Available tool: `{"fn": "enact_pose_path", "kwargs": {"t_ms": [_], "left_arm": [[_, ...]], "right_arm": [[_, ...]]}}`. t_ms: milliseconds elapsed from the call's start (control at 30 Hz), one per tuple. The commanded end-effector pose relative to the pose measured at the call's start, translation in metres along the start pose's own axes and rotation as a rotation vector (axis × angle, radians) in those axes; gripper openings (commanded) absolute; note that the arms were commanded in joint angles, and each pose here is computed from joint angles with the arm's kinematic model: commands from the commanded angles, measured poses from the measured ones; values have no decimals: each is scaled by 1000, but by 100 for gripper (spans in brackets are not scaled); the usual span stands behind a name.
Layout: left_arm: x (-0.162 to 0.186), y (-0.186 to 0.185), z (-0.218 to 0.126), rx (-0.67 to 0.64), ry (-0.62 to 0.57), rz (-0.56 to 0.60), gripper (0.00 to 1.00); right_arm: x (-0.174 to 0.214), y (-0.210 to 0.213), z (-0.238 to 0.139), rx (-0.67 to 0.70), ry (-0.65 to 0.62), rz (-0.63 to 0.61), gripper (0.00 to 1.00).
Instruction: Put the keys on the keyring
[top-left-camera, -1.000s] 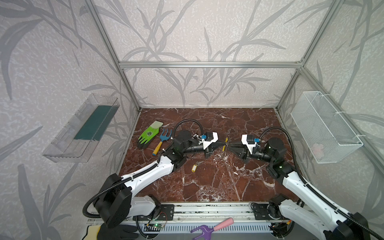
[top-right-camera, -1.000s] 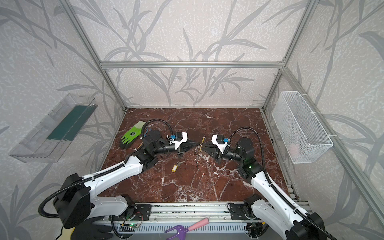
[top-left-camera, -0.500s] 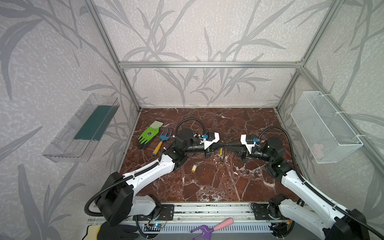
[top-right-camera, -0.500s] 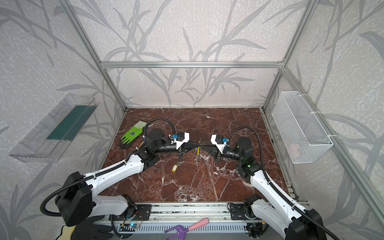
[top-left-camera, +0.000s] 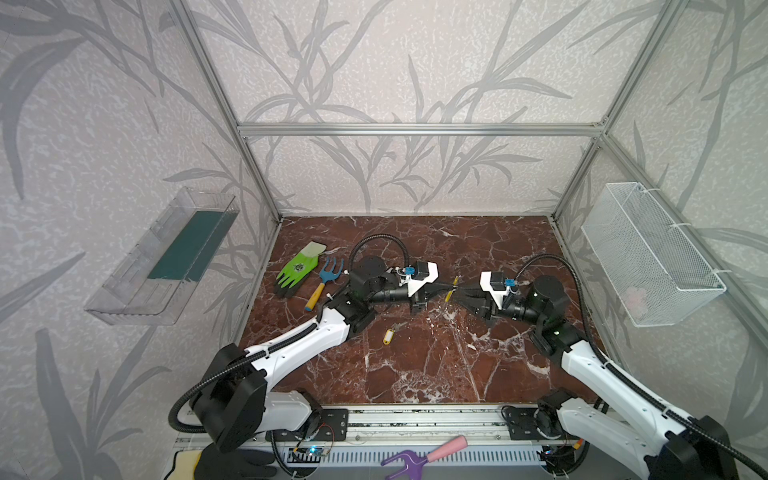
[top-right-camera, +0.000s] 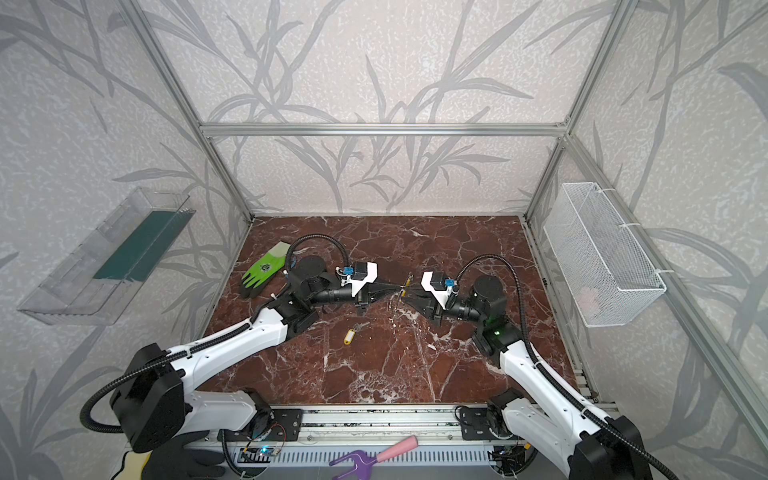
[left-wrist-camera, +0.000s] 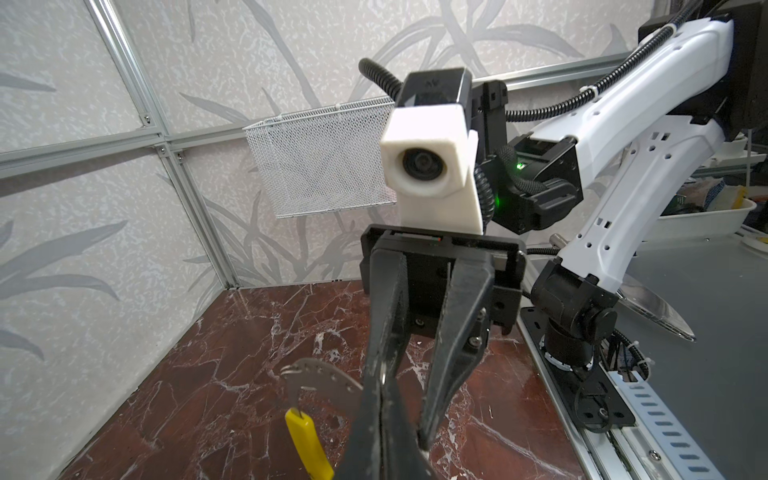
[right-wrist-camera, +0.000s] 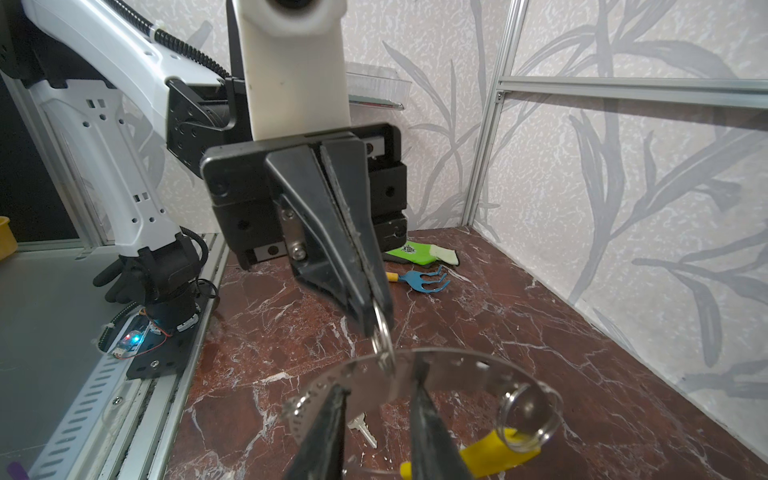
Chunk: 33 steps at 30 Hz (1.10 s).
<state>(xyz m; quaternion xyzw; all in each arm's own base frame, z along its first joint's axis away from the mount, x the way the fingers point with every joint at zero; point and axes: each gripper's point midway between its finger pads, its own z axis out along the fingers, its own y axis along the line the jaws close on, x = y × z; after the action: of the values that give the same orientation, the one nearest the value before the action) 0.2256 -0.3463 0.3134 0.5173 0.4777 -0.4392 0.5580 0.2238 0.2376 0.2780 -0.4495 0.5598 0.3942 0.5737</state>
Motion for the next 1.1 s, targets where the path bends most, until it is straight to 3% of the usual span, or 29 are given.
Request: {"fn": "enact_pose_path", "kwargs": {"t_ms": [0, 333, 633, 800, 1000, 1067], "left_arm": [[-25, 2, 2, 18, -71, 26, 0], [-24, 2, 3, 26, -75, 11, 0], [-22, 2, 4, 29, -69, 14, 0], [-21, 4, 4, 21, -60, 20, 0], [-6, 13, 3, -46, 23, 59, 0], [-1, 18, 0, -85, 63, 94, 13]], "right_arm": [[-7, -1, -1, 2, -31, -20, 28], [-24, 1, -2, -8, -88, -39, 23], [-24, 1, 0, -25, -99, -30, 10], [-21, 0, 1, -24, -88, -27, 0], [-15, -8, -2, 42, -12, -19, 0], [-12, -15, -5, 92, 43, -19, 0]]}}
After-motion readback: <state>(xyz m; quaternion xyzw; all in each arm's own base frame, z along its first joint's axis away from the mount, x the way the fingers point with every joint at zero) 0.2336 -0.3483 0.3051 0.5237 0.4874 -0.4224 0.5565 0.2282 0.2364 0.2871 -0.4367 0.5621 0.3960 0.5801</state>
